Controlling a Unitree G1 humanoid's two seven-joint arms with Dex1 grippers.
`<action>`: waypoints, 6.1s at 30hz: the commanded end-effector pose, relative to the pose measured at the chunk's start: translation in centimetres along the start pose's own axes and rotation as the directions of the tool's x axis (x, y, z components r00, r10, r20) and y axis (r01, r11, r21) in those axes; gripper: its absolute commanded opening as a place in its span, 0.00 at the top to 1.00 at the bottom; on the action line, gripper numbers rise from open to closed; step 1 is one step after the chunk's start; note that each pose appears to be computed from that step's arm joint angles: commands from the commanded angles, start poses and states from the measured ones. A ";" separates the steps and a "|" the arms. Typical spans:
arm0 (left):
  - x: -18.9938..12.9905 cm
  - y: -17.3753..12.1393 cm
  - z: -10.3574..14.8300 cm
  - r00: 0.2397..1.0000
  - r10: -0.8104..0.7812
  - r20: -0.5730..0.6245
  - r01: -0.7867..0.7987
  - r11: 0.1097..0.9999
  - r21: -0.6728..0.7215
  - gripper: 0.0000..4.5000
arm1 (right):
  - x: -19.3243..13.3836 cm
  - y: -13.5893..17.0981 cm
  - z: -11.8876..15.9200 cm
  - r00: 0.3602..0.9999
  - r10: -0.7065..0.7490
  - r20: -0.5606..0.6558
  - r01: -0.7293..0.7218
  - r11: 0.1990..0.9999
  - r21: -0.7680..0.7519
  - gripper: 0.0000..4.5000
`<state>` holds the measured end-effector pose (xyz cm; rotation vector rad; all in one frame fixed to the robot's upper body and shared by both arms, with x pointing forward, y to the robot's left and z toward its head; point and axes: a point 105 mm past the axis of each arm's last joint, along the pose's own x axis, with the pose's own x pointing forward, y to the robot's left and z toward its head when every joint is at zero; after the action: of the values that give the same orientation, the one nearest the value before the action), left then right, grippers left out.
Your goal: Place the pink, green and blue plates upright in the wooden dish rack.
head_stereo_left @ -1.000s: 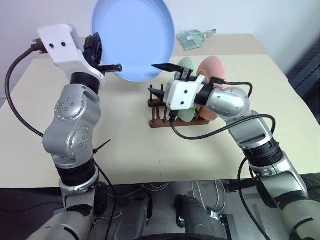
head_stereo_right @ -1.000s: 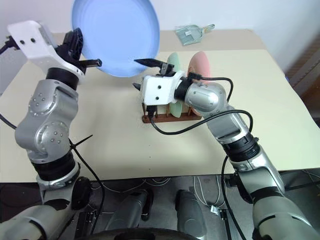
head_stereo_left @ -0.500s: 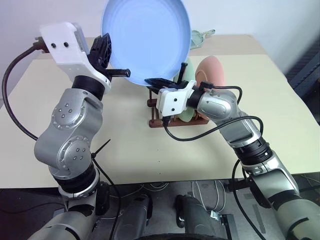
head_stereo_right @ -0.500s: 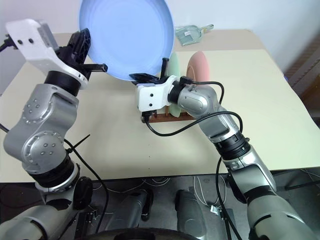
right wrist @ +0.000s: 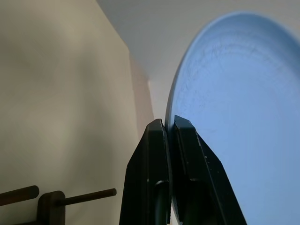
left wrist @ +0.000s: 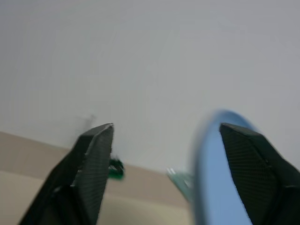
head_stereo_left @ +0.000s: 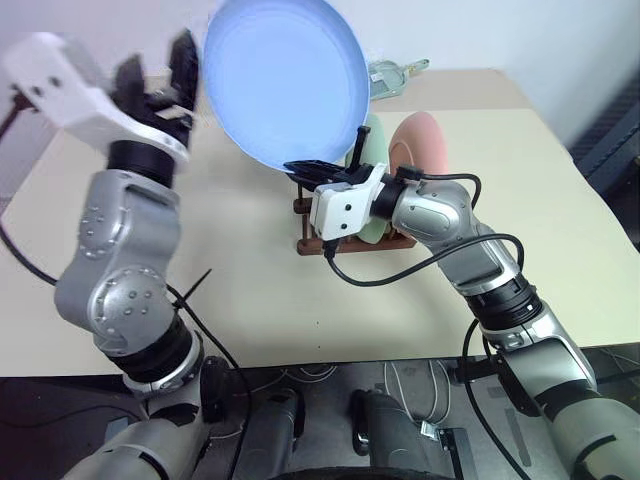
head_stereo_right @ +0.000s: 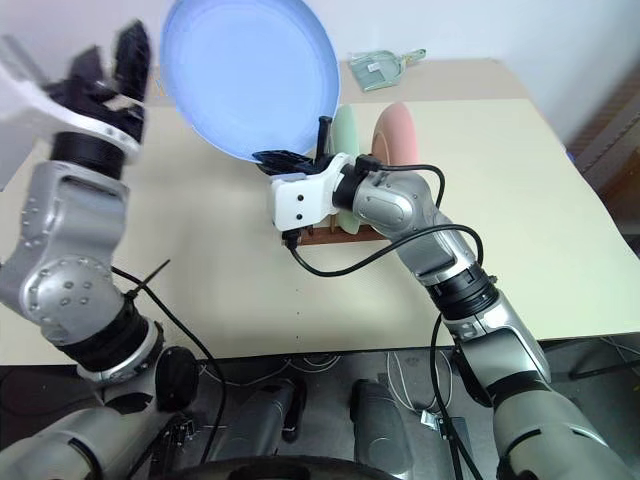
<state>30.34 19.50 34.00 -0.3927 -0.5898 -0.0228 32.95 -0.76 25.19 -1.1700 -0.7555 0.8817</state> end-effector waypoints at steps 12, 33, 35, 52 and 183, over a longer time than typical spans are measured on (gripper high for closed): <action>-3.7 7.6 -3.7 0.946 -0.104 -0.307 0.236 0.871 0.431 0.23 | -1.8 -7.1 6.4 0.884 -0.343 0.317 0.045 0.739 0.673 1.00; -15.1 1.5 -12.9 0.520 -0.503 -0.690 0.701 0.713 0.009 0.23 | -2.9 -4.4 4.4 0.921 -0.381 0.081 -0.138 -0.125 0.983 1.00; -15.0 1.3 -12.9 0.521 -0.508 -0.686 0.703 0.711 0.007 0.23 | -3.0 -4.4 4.3 0.920 -0.384 0.076 -0.142 -0.145 0.979 1.00; -15.2 1.1 -13.0 0.517 -0.518 -0.682 0.708 0.706 0.000 0.23 | -1.9 -2.0 1.3 0.958 -0.284 -0.050 -0.053 -0.342 0.938 1.00; -16.1 -1.5 -15.3 0.367 -0.641 -0.675 0.796 0.591 -0.129 0.22 | -19.9 -2.7 -9.7 0.787 0.130 -0.603 0.246 0.830 0.500 1.00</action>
<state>24.46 9.85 13.54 0.1326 0.0501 -1.0059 32.26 -21.31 24.29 -0.8051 0.0328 0.6101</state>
